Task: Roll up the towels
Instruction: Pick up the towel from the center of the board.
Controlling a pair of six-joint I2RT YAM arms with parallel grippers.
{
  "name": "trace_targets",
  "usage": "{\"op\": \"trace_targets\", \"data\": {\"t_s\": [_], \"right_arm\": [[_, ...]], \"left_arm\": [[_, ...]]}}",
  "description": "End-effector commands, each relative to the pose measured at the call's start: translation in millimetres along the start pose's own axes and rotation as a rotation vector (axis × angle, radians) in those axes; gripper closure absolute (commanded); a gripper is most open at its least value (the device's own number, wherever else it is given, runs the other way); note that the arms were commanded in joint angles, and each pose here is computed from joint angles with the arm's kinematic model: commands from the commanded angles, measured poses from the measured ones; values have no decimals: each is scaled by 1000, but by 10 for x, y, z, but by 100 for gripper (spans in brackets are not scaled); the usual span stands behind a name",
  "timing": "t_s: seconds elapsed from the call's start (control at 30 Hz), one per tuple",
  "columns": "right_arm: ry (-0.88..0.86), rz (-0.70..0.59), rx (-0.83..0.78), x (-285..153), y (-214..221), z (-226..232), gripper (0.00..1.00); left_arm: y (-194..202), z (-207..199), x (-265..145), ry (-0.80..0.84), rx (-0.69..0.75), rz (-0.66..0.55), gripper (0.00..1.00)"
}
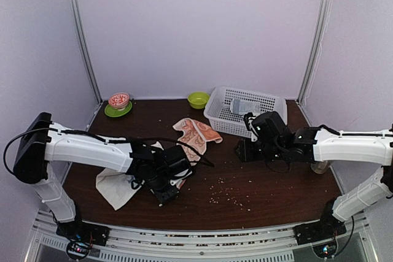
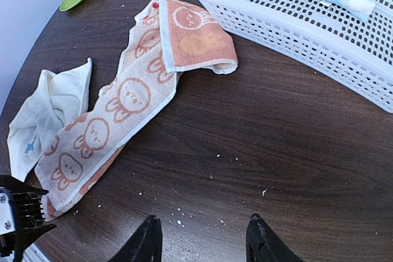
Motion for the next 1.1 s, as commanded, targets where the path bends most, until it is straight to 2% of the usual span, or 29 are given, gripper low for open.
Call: {"op": "trace_targets", "data": {"t_s": [0.0, 0.23, 0.47, 0.6, 0.7, 0.8, 0.93, 1.07], "right_arm": [[10, -37, -3, -38, -77, 3, 52], [17, -48, -7, -66, -99, -5, 52], [18, -49, -4, -75, -107, -8, 52], [13, -45, -3, -71, -107, 3, 52], [12, -46, -2, -68, -109, 4, 52], [8, -42, 1, -53, -108, 16, 52], [-6, -17, 11, -7, -73, 25, 52], [-29, 4, 33, 27, -36, 36, 53]], "left_arm": [[-108, -18, 58, 31, 23, -10, 50], [-89, 0, 267, -29, 44, 77, 62], [-88, 121, 255, -90, 6, 80, 79], [-68, 215, 175, -115, -27, 62, 82], [-64, 252, 94, -118, -44, 33, 87], [-63, 287, 20, -124, -70, 4, 100], [-57, 371, -194, -109, -149, -103, 100], [-118, 404, -637, -28, -221, -298, 100]]}}
Point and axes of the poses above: each gripper's point midway between its finger pads, its own x axis out along the fingers, its own z axis along the line the jaws close on, y = z × x, the point moved 9 cm from there along -x, back along the fingers, and after that the axes turned 11 degrees about x, right-handed, at the moved point
